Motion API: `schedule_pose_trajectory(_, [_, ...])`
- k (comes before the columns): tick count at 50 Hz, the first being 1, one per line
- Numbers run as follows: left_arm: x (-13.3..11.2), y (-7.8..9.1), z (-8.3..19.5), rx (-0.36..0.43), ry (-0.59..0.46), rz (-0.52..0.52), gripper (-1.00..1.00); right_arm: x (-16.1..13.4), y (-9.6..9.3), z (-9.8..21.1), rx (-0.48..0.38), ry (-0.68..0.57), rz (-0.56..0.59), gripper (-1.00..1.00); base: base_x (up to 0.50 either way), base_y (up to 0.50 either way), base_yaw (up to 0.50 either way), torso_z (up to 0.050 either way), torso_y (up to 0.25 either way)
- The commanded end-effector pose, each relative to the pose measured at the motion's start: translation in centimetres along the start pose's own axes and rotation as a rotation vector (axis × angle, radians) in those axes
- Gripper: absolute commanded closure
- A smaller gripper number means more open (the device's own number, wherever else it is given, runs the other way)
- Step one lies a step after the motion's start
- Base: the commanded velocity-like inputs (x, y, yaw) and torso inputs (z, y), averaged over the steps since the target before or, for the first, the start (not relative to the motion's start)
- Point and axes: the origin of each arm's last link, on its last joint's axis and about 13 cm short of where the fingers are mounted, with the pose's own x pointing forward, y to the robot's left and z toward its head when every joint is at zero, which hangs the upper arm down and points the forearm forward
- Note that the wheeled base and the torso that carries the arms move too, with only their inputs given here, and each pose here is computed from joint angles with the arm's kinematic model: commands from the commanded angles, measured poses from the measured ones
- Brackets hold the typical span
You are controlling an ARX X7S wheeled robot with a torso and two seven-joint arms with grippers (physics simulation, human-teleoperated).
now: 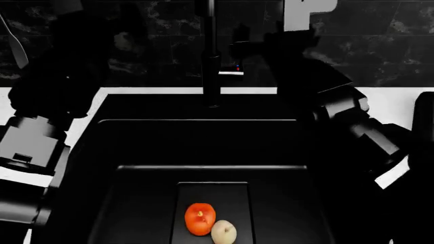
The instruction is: Pick up the fruits and vegetables and place them in the sink. Turn on the sink faucet to wash them. Then turn the sink off and put them in the tray.
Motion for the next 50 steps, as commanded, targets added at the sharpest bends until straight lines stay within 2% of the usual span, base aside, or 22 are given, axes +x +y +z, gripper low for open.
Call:
schedule_pose_trajectory(1, [-0.1,-0.1,-0.1,0.029,-0.029,-0.022,-1.00,1.5,1.5,-2.5,0.020,-0.023,-0.075,-1.00,0.00,0.00,0.00,0.000,0.000])
schedule_pose_trajectory(6, [-0.5,0.1,0.2,0.059,-0.040,-0.035,-1.00,1.3,1.9,-3.2,0.012,-0.026,-0.087,-1.00,0.00,0.00,0.00,0.000,0.000])
schedule_pose_trajectory(15, [-1.0,0.4,0.3,0.057,-0.054,-0.053,-1.00,1.2,2.0,-3.8,-0.025,-0.022,-0.089,-1.00,0.00,0.00,0.00,0.000,-0.010])
schedule_pose_trajectory(30, [-2.0,0.5,1.1,0.111,-0.038,-0.104,-1.00,1.2,2.2,-3.7,-0.027,-0.031,-0.083,-1.00,0.00,0.00,0.00,0.000,-0.250])
schedule_pose_trajectory(38, [-2.6,1.0,0.9,0.090,-0.025,-0.089,-1.00,1.4,2.2,-3.0,-0.005,-0.057,-0.094,-1.00,0.00,0.00,0.00,0.000,-0.123])
schedule_pose_trajectory(39, [-2.7,1.0,0.7,0.091,-0.023,-0.089,-1.00,1.4,2.1,-2.9,0.008,-0.063,-0.100,-1.00,0.00,0.00,0.00,0.000,0.000])
schedule_pose_trajectory(41, [-2.8,1.2,0.6,0.094,-0.019,-0.087,-1.00,1.5,1.9,-2.8,0.091,-0.065,-0.131,-1.00,0.00,0.00,0.00,0.000,0.000])
schedule_pose_trajectory(50, [-3.2,1.2,0.5,0.112,-0.018,-0.092,-1.00,1.3,0.3,-3.2,0.632,-0.139,-0.336,-1.00,0.00,0.00,0.00,0.000,0.000])
